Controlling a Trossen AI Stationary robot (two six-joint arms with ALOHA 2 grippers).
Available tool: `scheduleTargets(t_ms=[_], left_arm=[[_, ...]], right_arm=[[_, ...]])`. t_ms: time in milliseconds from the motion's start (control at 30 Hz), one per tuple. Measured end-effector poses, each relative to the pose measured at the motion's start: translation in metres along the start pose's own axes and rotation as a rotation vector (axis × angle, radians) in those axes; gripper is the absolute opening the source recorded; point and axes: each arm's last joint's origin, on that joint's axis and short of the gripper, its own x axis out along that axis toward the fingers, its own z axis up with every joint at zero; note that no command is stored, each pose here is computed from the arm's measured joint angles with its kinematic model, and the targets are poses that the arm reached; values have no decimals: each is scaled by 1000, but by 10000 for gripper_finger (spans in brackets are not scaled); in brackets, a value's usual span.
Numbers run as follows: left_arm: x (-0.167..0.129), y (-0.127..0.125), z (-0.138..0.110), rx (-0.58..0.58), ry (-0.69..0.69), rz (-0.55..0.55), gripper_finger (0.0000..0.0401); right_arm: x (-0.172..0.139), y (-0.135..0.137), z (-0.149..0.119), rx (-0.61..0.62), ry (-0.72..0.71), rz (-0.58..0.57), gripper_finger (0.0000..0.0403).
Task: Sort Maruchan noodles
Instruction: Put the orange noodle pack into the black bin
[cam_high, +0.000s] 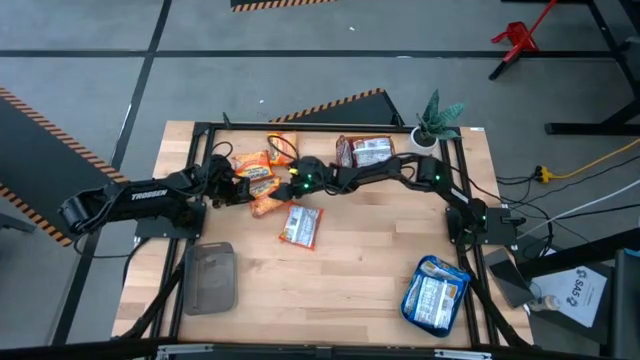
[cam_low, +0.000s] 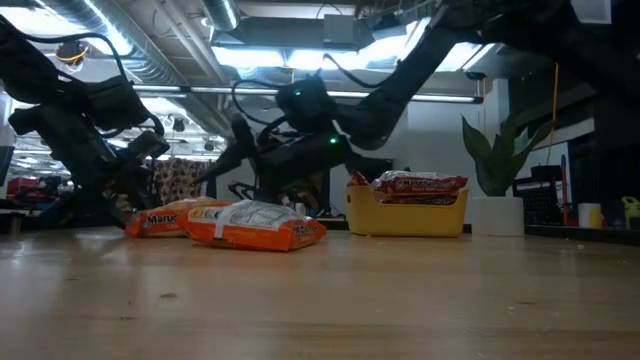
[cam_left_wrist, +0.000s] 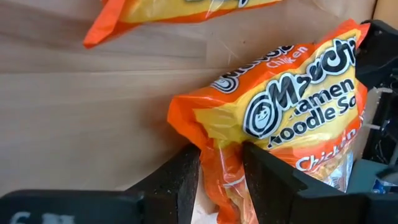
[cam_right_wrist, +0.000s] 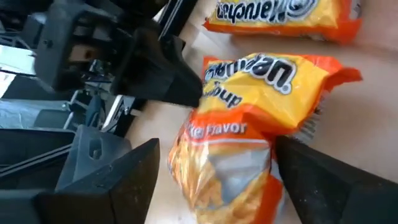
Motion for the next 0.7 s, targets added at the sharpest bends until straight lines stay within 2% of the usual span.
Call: scheduleTargets(t_ms=[133,233,700], left_arm=[[0,0,0,1,-3,-1,125],[0,-2,1,-5,-6,-25,125],[-16,-42,15,67,-68,-110,125]], right_arm=[[5,7,7,19,52,-59,293],[6,10,8,-13,104,-97,259],[6,11,4,-12,199,-70,17]])
